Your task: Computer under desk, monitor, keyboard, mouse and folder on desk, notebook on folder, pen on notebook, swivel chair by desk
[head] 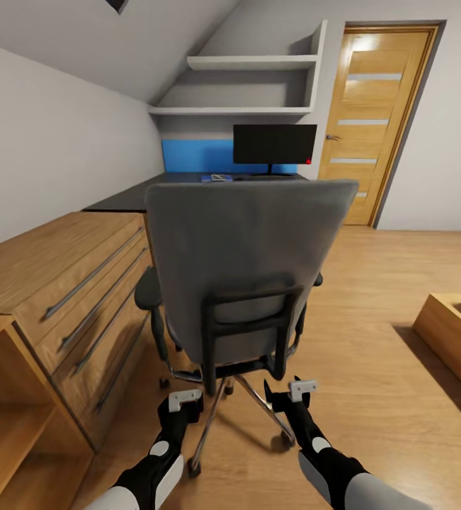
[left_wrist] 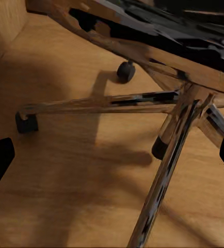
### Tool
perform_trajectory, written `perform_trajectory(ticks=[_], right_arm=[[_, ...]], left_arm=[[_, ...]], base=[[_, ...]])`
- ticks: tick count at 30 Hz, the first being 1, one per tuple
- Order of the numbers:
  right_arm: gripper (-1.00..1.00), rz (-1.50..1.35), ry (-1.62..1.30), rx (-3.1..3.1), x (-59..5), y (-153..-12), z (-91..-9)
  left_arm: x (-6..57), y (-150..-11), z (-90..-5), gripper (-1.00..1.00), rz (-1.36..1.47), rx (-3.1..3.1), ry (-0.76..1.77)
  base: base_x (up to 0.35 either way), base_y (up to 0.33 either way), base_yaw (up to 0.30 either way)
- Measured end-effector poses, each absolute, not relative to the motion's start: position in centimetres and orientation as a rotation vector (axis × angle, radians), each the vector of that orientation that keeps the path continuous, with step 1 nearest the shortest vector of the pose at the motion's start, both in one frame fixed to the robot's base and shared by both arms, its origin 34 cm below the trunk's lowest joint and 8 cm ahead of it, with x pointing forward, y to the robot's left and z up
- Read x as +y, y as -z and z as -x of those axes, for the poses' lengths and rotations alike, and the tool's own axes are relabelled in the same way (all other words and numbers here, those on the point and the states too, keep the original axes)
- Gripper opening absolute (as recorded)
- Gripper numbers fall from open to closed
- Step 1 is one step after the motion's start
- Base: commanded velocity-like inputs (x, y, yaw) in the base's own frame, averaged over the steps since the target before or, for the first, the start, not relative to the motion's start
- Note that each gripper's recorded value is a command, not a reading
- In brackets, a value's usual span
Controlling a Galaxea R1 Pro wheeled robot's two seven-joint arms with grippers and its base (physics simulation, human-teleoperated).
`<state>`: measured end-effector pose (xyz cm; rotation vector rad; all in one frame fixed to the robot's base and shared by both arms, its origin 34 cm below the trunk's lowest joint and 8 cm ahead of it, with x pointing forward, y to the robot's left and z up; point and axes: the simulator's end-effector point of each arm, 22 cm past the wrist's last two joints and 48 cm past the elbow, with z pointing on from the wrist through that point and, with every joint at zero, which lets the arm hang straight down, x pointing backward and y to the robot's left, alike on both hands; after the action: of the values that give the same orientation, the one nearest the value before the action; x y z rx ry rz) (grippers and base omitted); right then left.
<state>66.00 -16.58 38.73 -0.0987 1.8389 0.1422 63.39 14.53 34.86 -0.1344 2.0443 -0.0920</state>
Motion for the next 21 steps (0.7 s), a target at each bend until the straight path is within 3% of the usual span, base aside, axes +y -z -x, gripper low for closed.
perform_trajectory(ticks=[8,21], right_arm=[[1.0,0.097,-0.142,1.839,-16.6,-38.8,-66.0],[1.0,0.098,-0.14,1.829,-16.6,-39.3,-66.1]], left_arm=[[14.5,-34.9,-63.4,1.0,0.134,2.043,0.092],[13.8,-35.8,-63.7,1.0,0.018,2.018,0.065]], base=[[0.321,-0.091,-0.022],[0.316,-0.127,-0.138]])
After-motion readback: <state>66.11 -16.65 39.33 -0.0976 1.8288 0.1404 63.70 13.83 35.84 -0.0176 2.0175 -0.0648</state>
